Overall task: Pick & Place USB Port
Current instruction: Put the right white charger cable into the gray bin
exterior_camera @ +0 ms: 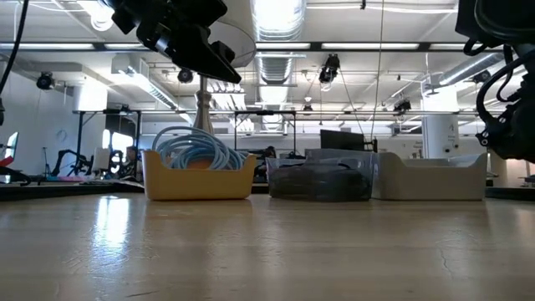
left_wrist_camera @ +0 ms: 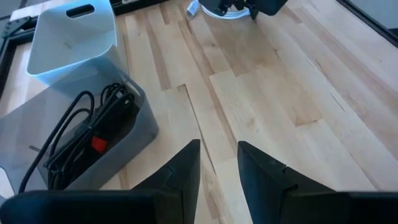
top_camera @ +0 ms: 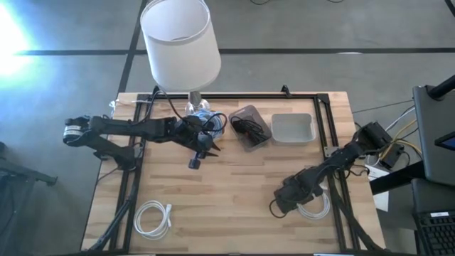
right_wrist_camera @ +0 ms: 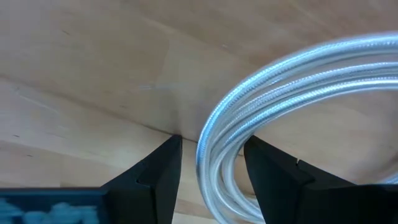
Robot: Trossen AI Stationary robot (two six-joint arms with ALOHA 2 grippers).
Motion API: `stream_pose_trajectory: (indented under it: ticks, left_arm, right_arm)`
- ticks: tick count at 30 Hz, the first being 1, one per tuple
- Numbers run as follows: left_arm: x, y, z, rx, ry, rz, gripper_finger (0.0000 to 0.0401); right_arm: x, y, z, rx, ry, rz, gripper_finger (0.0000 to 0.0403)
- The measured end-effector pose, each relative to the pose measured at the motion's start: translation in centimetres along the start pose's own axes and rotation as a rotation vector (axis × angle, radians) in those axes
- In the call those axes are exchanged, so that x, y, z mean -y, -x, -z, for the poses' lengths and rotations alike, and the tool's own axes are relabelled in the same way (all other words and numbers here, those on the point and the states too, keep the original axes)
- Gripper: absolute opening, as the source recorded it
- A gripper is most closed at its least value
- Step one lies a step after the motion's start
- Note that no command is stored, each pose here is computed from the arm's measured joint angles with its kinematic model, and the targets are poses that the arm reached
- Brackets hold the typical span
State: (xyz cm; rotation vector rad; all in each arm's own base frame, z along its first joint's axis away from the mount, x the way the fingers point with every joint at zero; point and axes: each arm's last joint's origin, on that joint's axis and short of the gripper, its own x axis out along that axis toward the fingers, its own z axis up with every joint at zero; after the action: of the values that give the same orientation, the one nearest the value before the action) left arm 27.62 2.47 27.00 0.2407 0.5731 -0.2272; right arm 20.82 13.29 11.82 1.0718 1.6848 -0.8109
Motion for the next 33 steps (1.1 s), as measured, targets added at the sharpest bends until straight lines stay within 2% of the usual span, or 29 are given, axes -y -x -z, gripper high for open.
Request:
stream_pose_trajectory:
  ticks: [5,14,21,33]
  left_arm:
    - [0.0,0.0,0.0,0.0,0.002,0.0,0.011]
    - [0.0,0.0,0.0,0.0,0.002,0.0,0.011]
    - [0.0,0.0,0.0,0.0,0.001,0.0,0.011]
    - [0.0,0.0,-0.1,0.005,-0.001,-0.002,0.011]
  right_arm:
    - [0.1,0.5,-0.2,0.008,-0.002,-0.019,0.0142]
    - [0.5,2.0,-0.7,0.058,0.082,-0.07,0.0027]
    - [0.7,4.2,-0.5,0.185,0.144,-0.171,0.0025]
    - [2.2,10.6,-1.1,0.596,0.291,-0.388,0.0025]
